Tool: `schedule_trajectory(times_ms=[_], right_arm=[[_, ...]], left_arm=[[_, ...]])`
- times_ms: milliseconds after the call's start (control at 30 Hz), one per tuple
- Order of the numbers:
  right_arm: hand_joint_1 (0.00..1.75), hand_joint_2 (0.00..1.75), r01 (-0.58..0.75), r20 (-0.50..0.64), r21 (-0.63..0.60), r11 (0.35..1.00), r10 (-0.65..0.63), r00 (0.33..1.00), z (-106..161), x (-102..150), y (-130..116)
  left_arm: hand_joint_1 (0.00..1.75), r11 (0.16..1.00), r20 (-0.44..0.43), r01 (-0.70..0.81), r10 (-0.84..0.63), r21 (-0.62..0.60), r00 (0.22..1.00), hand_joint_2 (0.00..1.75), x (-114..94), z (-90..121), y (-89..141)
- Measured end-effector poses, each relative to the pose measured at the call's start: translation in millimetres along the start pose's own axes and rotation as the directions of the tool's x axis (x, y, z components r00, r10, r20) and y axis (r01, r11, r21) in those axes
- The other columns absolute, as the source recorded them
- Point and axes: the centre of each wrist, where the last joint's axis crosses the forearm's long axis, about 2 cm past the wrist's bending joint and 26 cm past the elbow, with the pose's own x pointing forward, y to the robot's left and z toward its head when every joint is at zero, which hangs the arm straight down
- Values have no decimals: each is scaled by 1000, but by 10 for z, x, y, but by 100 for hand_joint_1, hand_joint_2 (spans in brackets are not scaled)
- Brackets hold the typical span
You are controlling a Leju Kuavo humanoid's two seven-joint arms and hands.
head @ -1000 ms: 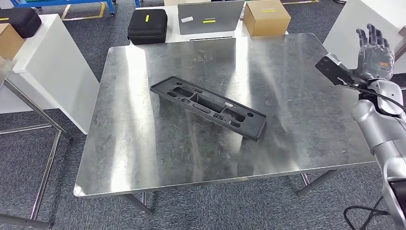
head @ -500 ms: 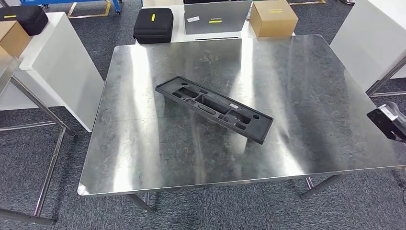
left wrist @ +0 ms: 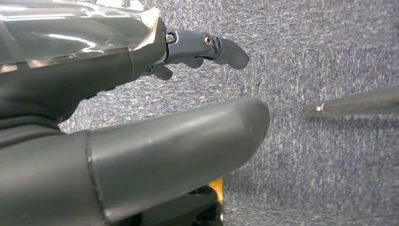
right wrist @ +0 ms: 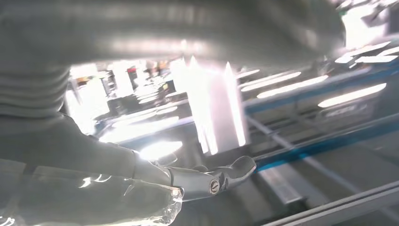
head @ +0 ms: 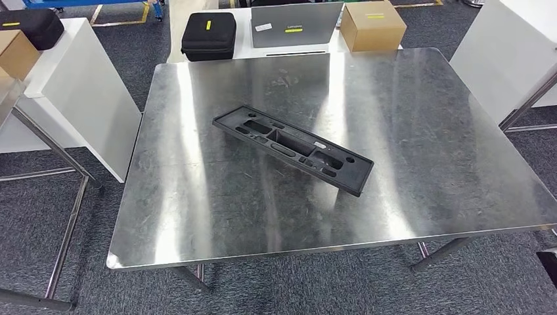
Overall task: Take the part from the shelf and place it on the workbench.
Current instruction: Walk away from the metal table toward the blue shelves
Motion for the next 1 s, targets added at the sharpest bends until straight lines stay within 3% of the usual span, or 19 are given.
schedule_trajectory(times_ms=[200,333,467,600,800,933,1000], right_arm=[[0,175,-18,-74,-44,999,15,997,398,53,65],[0,0,22,-151,-25,999,-26,988,671,159,114],[0,0,89,-258,-1,996,-86,962,924,295,208],[0,0,157,-365,64,986,-124,923,1224,460,353],[0,0,223,-478,217,950,-96,873,1662,728,530],[0,0,263,-531,281,923,-79,844,1862,861,592],[0,0,290,-568,338,895,-52,822,1986,946,641]], left_arm=[[0,999,-13,-30,31,25,999,0,-7,19,-25],[0,999,-18,-32,33,30,999,0,-15,33,-43],[0,999,-22,-28,28,31,999,0,-21,44,-57],[0,1000,-16,-1,2,25,1000,175,-26,51,-62],[0,1000,-6,5,-5,28,1000,175,-38,62,-67],[0,999,-10,-3,3,35,1000,0,-44,63,-63],[0,999,-12,-4,5,40,1000,0,-44,63,-61]])
